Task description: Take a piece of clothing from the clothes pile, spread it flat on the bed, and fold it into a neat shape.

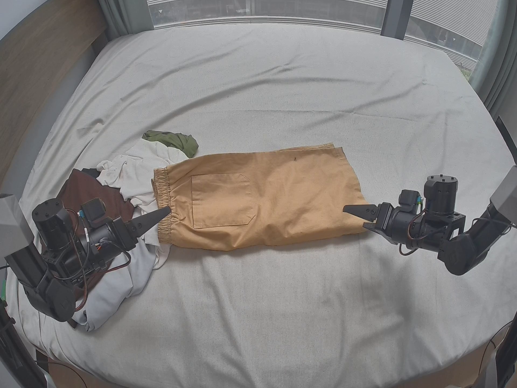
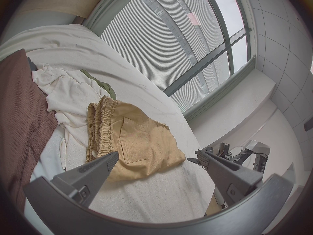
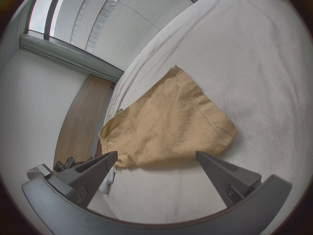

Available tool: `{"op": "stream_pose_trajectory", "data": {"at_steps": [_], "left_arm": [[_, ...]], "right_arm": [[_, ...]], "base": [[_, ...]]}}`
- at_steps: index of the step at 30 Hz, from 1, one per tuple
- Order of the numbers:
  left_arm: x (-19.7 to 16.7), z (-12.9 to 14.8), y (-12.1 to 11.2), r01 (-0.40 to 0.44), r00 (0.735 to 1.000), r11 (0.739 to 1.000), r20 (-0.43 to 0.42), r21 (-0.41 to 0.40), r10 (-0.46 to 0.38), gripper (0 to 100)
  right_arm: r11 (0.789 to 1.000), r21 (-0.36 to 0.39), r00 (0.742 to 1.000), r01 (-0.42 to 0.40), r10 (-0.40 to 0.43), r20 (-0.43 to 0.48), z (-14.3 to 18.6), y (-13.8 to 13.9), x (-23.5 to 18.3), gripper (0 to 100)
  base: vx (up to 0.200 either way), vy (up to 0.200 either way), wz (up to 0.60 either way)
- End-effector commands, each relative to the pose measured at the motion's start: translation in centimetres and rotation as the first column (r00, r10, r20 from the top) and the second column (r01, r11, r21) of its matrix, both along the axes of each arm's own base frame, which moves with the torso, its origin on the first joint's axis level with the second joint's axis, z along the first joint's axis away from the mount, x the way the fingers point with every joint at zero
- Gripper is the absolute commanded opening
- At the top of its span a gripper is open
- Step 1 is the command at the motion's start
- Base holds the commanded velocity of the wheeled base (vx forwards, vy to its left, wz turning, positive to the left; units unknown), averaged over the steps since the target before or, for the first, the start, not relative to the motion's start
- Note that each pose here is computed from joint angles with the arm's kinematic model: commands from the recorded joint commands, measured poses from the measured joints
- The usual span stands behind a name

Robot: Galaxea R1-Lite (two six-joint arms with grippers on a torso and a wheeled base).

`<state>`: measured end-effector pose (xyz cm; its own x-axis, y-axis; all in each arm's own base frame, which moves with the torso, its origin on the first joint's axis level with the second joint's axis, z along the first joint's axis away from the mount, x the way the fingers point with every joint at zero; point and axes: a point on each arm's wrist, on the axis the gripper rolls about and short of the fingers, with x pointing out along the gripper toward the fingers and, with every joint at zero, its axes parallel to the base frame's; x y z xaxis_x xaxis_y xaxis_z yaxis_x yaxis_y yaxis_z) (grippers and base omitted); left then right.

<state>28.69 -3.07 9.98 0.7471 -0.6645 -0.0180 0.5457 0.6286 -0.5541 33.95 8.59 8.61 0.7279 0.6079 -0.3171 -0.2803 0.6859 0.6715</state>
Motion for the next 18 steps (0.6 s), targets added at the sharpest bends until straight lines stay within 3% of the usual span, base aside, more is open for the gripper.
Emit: {"op": "stream_pose_trajectory", "data": {"at_steps": [1,12,18], "left_arm": [[0.1,0.0,0.1,-0.003,1.000,1.000,0.000,0.000,0.003,100],[0.1,0.0,0.2,-0.007,1.000,1.000,0.001,0.000,0.007,100],[0.1,-0.1,0.2,-0.007,1.000,1.000,-0.002,0.000,0.007,100]], "right_arm": [[1.000,-0.011,0.999,-0.004,0.004,-0.048,-2.1,0.3,0.7,100],[1.000,-0.017,0.997,-0.008,0.007,-0.074,-5.0,0.8,1.9,100],[1.000,-0.006,1.000,-0.013,0.013,-0.027,-5.2,1.2,2.4,100]], "base": [[0.000,0.000,0.00],[0.000,0.000,0.00],[0.000,0.000,0.00]]}}
